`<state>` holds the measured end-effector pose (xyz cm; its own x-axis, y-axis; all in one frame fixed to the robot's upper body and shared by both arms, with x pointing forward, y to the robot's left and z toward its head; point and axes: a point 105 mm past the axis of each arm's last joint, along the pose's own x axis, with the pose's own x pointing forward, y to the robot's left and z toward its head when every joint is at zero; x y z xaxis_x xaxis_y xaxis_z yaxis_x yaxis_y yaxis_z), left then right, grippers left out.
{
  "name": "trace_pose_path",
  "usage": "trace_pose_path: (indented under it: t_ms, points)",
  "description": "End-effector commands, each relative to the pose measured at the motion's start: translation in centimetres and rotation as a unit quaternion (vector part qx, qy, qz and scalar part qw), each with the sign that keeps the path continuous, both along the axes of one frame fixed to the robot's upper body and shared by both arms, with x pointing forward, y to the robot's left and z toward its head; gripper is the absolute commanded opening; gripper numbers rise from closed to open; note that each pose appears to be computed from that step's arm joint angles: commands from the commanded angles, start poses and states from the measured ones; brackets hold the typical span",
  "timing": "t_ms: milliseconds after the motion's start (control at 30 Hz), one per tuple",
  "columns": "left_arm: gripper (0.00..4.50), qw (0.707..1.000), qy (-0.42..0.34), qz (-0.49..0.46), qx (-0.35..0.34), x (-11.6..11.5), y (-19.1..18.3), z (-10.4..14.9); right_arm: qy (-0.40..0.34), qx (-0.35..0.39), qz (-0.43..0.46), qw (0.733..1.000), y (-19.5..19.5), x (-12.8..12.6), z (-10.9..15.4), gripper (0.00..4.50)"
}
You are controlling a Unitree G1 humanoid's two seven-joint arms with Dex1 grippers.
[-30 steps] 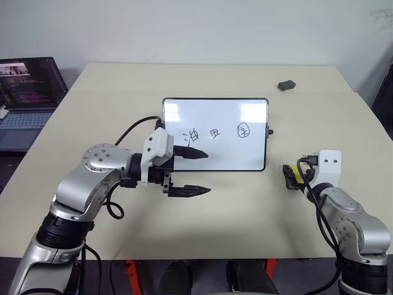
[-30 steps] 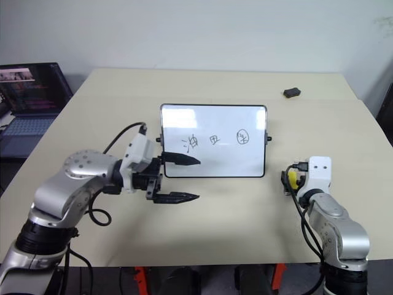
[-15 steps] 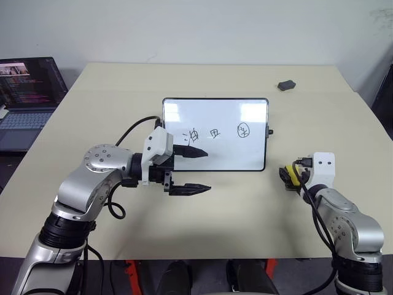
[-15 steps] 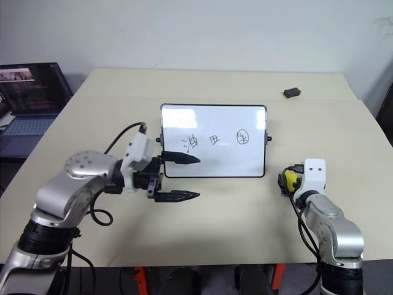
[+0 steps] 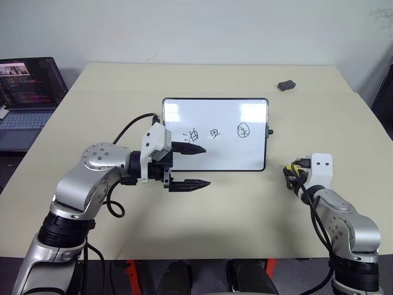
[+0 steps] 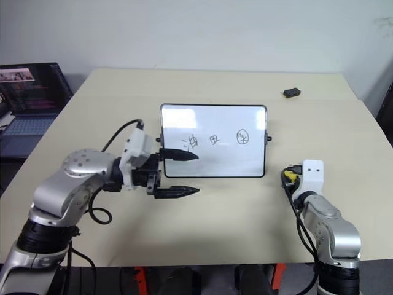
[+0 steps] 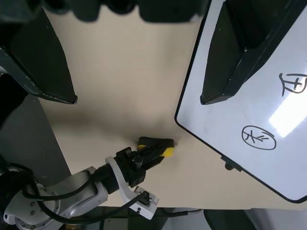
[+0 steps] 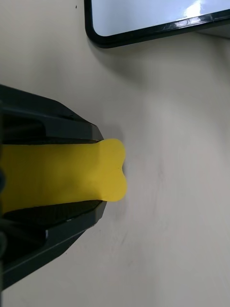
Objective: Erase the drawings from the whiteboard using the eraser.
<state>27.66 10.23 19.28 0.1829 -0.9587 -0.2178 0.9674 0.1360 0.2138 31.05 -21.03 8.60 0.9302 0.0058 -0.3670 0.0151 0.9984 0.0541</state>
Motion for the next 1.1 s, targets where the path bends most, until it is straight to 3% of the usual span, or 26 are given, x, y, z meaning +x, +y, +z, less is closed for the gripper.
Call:
trace_pose_path:
  t_ms: [33,233,467,667,833,1100]
  points:
    - [4.5,0.999,-0.019,0.027,-0.021,0.1,0.4,1.4,-0.025,0.002,0.0,1.0,-0.2,0.2,1.1,1.18]
    - [4.5,0.991,-0.019,0.13,-0.032,1.4,2.1,0.8,-0.067,-0.019,0.055,0.996,0.7,0.0,2.6,1.18]
    - [4.5,0.975,-0.031,0.218,-0.033,1.6,5.0,0.8,-0.076,-0.068,0.188,0.977,3.1,-0.6,3.6,1.18]
    - [4.5,0.948,-0.025,0.318,0.0,2.2,8.9,-0.3,-0.141,-0.089,0.347,0.923,7.7,-2.2,6.5,1.18]
    - [4.5,0.932,-0.028,0.361,0.015,2.6,11.4,-0.5,-0.22,-0.113,0.393,0.886,11.5,-0.9,9.0,1.18]
    - [4.5,0.932,-0.027,0.362,0.017,3.1,12.4,-1.0,-0.292,-0.097,0.433,0.847,18.6,1.6,10.9,1.18]
